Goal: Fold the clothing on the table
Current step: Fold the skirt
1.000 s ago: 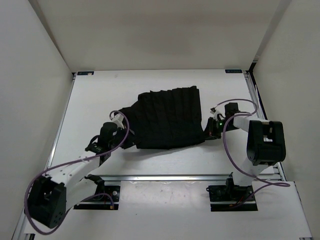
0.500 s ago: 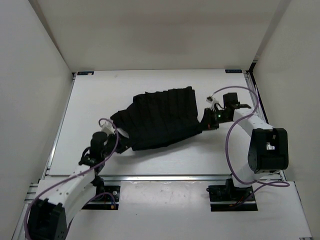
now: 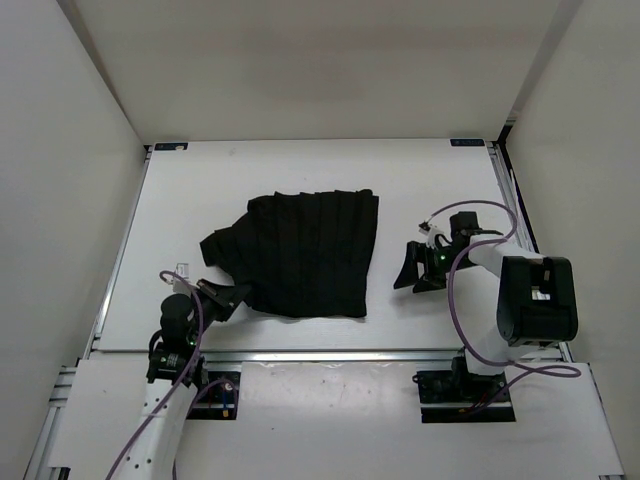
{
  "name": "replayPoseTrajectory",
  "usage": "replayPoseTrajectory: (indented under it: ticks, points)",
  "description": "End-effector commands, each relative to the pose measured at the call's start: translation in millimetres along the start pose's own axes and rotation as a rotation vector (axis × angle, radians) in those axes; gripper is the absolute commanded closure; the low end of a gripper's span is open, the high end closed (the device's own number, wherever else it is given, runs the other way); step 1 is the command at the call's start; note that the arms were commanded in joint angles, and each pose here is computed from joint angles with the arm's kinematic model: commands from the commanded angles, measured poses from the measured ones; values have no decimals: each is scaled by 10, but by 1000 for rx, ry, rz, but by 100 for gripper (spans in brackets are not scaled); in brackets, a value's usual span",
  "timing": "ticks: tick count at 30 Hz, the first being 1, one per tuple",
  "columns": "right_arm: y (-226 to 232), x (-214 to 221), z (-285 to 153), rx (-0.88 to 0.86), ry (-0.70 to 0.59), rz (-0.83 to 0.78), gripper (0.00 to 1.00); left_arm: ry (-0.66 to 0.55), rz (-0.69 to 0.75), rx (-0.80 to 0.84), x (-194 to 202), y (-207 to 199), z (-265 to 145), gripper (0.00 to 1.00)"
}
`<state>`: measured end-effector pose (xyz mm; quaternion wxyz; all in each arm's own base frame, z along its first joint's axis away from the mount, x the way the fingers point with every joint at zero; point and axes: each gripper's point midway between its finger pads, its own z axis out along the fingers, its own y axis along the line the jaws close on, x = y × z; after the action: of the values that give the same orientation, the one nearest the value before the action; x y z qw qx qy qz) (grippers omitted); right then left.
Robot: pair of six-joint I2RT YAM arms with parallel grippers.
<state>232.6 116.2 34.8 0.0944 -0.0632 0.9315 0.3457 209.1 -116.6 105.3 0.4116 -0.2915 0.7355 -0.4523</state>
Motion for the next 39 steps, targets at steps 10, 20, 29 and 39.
replayPoseTrajectory:
  ticks: [10,20,29,39]
  points:
    - [376,-26,400,-74,92,-286,15,146,-95,-153,475,644,19,100]
    - [499,44,548,-119,137,-304,27,154,-84,-193,474,697,-36,100]
    - [584,162,684,-161,221,-330,55,168,-18,-312,443,734,-169,100]
    - [449,96,539,-25,204,-328,100,197,207,-467,154,684,-333,100]
